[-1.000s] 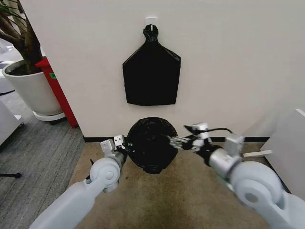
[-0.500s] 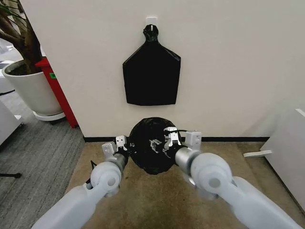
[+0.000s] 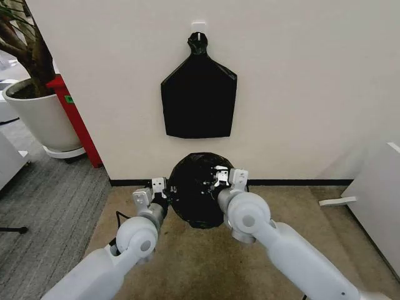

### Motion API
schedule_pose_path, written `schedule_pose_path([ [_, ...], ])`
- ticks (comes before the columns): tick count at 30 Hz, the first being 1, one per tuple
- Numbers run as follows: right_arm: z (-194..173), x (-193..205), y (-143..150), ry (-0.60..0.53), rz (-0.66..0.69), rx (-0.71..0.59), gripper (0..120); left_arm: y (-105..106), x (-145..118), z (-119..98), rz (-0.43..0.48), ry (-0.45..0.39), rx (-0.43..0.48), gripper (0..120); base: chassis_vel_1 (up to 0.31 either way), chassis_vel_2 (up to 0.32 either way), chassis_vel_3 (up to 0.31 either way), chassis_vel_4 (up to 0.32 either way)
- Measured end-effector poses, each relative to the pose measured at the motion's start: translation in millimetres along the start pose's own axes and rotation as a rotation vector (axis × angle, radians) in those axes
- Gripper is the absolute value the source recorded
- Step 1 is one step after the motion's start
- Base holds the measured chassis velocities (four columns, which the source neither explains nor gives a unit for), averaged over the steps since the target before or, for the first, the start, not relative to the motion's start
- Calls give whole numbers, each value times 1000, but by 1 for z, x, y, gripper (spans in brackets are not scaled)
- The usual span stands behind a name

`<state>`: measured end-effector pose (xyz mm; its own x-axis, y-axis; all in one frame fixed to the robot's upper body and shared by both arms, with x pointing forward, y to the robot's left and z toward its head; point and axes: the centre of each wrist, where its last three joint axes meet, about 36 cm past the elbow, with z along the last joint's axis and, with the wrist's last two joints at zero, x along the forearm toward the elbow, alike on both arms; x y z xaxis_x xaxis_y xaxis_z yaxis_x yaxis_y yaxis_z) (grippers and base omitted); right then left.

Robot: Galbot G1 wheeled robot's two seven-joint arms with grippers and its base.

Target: Place the garbage bag over the trash bin.

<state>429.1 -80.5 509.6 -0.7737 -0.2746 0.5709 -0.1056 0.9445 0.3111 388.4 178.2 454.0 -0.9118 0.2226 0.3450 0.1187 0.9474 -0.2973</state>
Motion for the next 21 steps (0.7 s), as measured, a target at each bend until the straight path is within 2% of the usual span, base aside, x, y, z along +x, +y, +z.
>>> schedule_pose_path([
  [15, 11, -68, 6, 0, 179, 42, 0, -4, 10, -4, 50, -55, -31, 1, 0, 0, 0, 0],
  [21, 8, -86, 7, -6, 219, 16, 0, -3, 20, 6, 68, -47, -33, 1, 0, 0, 0, 0],
])
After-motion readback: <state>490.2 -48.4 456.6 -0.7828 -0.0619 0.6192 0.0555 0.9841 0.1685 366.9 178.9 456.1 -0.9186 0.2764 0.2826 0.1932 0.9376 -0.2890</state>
